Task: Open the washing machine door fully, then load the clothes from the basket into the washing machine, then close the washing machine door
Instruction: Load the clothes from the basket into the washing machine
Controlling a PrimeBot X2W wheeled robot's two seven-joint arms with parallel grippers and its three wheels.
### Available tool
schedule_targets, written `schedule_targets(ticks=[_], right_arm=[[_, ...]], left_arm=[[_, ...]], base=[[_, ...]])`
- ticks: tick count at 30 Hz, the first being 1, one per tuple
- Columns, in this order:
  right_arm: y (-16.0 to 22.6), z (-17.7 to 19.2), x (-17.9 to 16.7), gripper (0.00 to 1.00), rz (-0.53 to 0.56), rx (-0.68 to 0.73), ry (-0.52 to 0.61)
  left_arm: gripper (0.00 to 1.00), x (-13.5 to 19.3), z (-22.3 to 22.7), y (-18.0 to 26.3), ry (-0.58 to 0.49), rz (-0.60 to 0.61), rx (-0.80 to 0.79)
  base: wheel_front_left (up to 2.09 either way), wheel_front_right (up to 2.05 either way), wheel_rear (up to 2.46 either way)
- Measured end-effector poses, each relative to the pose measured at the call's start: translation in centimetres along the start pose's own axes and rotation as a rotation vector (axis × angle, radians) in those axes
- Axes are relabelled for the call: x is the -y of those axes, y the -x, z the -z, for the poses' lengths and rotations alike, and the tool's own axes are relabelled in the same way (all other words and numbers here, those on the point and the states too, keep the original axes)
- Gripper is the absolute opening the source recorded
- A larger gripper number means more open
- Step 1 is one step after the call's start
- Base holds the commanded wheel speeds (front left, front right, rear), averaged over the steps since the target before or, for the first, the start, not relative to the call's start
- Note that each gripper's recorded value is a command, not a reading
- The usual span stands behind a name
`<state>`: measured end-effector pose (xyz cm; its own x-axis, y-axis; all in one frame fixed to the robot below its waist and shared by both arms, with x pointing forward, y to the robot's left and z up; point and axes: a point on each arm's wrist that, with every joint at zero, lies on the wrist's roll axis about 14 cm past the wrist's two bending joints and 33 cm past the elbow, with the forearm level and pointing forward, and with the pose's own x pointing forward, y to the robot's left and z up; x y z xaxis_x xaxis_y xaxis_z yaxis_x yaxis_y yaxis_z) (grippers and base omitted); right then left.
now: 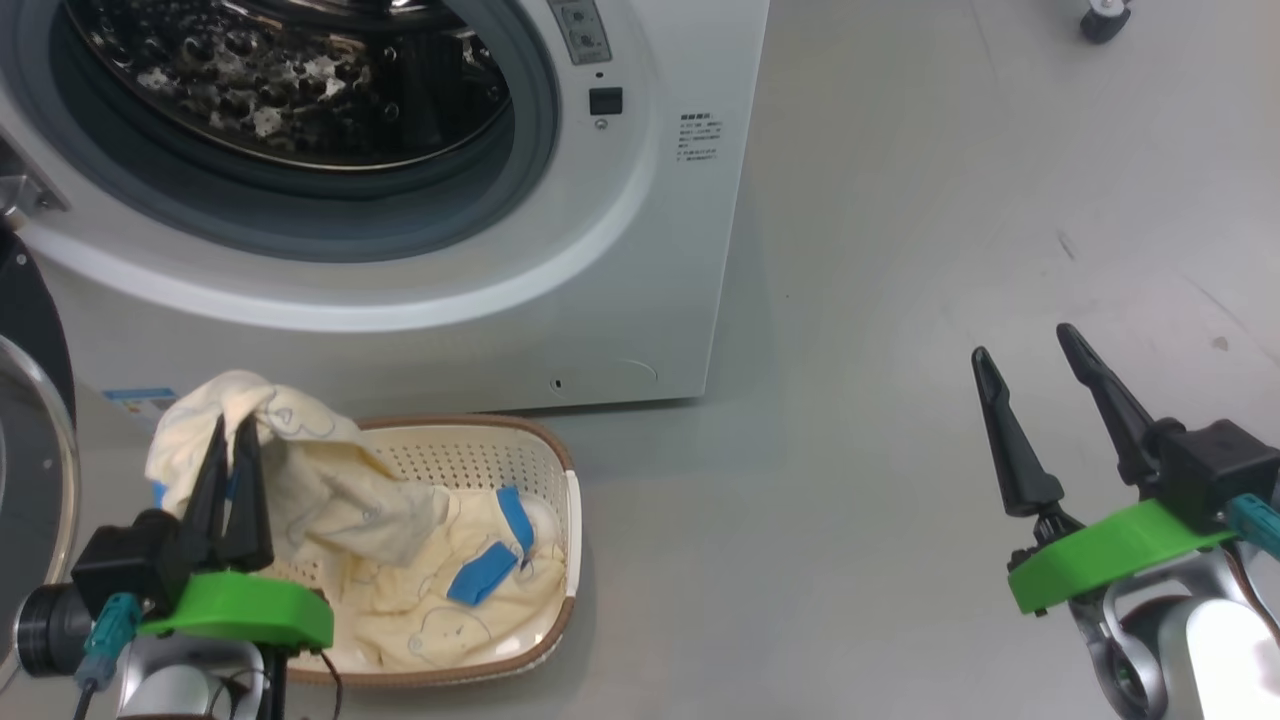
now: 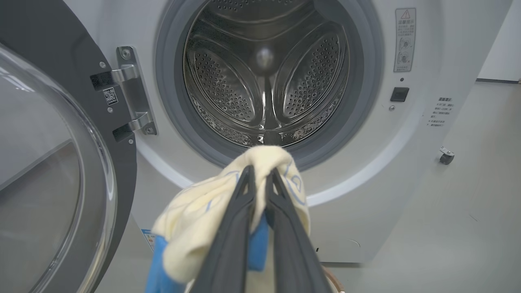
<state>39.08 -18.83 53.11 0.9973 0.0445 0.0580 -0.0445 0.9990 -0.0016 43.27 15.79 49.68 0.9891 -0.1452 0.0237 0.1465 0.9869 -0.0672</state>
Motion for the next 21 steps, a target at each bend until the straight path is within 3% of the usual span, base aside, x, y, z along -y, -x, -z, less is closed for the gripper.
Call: schedule_targets(ticks=[10,21], right_arm=[[2.2,-1.3,-0.1,1.00,0.002,0.024,-0.019],[2.4,-0.8,-0.1,1.00,0.006,0.009,-0.029]], left_arm=[[0.00,0.6,-1.0,2.6,-0.002,-0.001,0.002],[0.00,0.6,-1.0,2.5,-0.002,-0.007,-0.004]], base=[[0.00,0.00,0.00],[0.00,0.00,0.00]])
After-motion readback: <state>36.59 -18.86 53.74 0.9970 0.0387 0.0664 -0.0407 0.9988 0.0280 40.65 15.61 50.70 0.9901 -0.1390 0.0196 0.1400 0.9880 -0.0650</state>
